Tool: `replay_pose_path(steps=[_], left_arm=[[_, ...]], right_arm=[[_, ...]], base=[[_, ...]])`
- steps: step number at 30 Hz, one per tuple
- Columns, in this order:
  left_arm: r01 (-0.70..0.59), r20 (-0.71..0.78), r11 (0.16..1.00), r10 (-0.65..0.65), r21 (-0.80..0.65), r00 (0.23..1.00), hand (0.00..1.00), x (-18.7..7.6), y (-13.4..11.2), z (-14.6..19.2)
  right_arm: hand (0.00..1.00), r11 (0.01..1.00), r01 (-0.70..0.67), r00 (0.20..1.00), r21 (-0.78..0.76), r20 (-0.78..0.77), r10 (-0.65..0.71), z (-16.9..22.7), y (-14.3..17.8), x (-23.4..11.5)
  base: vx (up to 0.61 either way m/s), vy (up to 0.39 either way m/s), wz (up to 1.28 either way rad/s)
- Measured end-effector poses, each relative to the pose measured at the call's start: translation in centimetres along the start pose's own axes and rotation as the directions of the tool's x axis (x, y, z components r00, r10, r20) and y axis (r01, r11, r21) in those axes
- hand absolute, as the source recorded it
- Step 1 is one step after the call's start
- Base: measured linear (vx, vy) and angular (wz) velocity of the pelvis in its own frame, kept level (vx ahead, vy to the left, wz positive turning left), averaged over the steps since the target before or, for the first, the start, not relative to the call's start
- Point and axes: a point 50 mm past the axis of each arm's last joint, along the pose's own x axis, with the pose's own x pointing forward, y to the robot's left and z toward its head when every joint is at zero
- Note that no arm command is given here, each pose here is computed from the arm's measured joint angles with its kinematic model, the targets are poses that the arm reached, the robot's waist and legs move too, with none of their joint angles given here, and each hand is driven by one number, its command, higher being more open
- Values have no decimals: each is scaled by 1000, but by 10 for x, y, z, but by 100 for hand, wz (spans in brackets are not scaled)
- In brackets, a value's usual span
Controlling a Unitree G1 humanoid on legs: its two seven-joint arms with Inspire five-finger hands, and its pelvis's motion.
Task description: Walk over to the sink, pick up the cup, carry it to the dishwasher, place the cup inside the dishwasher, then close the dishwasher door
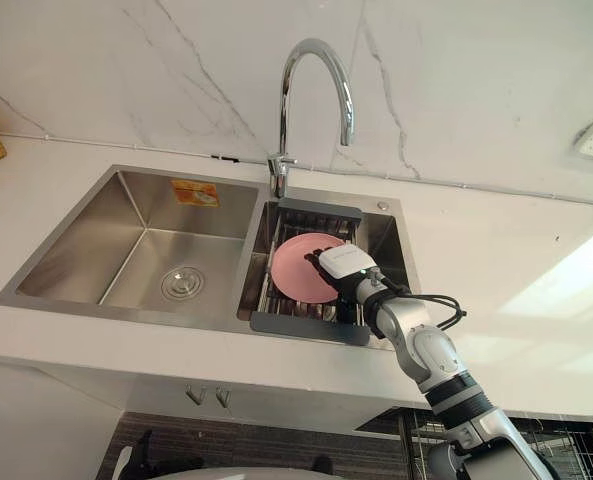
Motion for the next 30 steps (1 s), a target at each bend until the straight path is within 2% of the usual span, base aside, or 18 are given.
replay_pose_path(steps=[1, 7, 18, 30], left_arm=[[0, 1, 1000, 0, 0, 1000, 100, 0, 0, 0], [0, 1, 1000, 0, 0, 1000, 100, 0, 0, 0], [-5, 17, 1000, 5, -3, 1000, 100, 0, 1, 2], [-41, 36, 999, 41, -11, 999, 100, -2, 2, 0]], right_arm=[[0, 1000, 2, 1000, 1, -5, -2, -1, 1, 0], [0, 999, 26, 999, -24, -23, -27, -4, 6, 2], [0, 965, 260, 965, -22, -25, -261, -5, 4, 1], [0, 876, 476, 879, 82, -70, -471, -14, -14, -10]], base=[[3, 7, 4], [-6, 3, 1], [-26, -5, 2], [2, 1, 0]])
